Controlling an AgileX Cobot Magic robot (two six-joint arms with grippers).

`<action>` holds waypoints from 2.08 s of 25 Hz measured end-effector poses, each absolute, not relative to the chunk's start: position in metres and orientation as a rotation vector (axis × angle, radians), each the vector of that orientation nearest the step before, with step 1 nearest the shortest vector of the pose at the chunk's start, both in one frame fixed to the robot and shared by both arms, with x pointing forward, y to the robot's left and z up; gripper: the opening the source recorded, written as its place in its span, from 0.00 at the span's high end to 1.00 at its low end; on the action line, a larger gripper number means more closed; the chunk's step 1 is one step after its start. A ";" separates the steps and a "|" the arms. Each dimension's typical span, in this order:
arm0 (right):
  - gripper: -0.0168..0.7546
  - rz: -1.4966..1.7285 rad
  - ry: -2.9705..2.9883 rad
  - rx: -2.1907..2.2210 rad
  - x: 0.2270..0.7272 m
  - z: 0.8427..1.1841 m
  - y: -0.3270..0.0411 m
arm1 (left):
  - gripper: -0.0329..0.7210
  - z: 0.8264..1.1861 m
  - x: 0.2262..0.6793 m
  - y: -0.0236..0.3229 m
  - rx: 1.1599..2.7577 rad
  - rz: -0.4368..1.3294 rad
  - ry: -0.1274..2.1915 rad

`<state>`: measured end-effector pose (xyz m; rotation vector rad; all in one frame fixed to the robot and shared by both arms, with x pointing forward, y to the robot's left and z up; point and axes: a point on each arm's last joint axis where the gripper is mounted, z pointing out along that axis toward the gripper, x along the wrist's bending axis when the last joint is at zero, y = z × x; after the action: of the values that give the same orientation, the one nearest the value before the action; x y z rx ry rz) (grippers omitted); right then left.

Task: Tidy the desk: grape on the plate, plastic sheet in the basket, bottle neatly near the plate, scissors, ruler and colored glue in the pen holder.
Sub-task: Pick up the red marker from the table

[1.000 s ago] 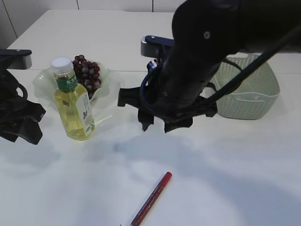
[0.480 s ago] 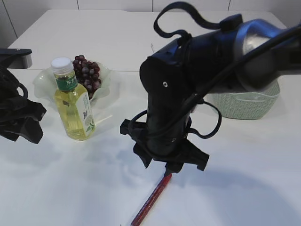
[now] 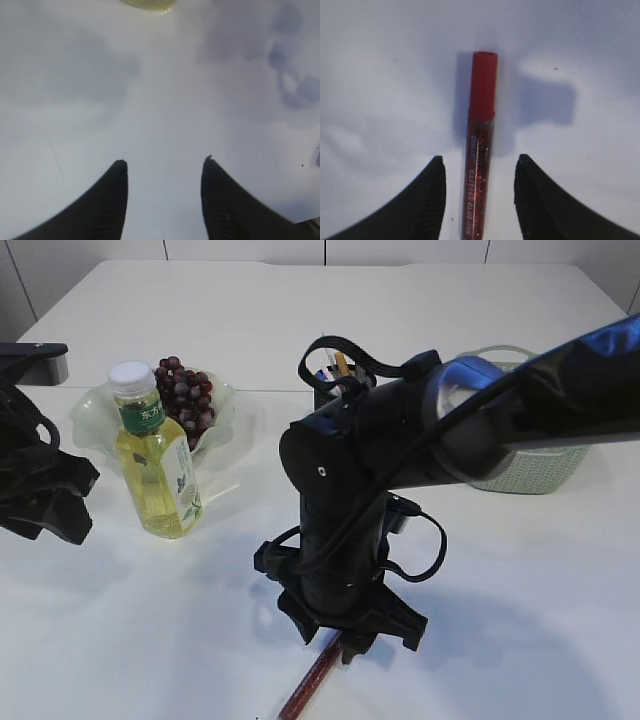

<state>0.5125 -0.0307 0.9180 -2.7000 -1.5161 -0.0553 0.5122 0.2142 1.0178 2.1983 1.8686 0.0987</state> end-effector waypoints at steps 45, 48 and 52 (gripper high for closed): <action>0.90 -0.140 -1.667 -2.630 0.524 0.899 -0.028 | 0.55 1.018 0.514 0.214 2.182 0.119 1.857; 0.90 -0.219 -1.700 -2.546 0.534 0.905 -0.032 | 0.55 1.018 0.514 0.214 2.181 0.120 1.856; 0.90 -0.333 -1.729 -2.424 0.552 0.918 -0.048 | 0.55 1.018 0.514 0.214 2.181 0.120 1.856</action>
<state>0.5521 -0.0482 0.9185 -2.4239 -1.7292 -0.3334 0.5144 0.2137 1.0184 2.1805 1.8559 0.1203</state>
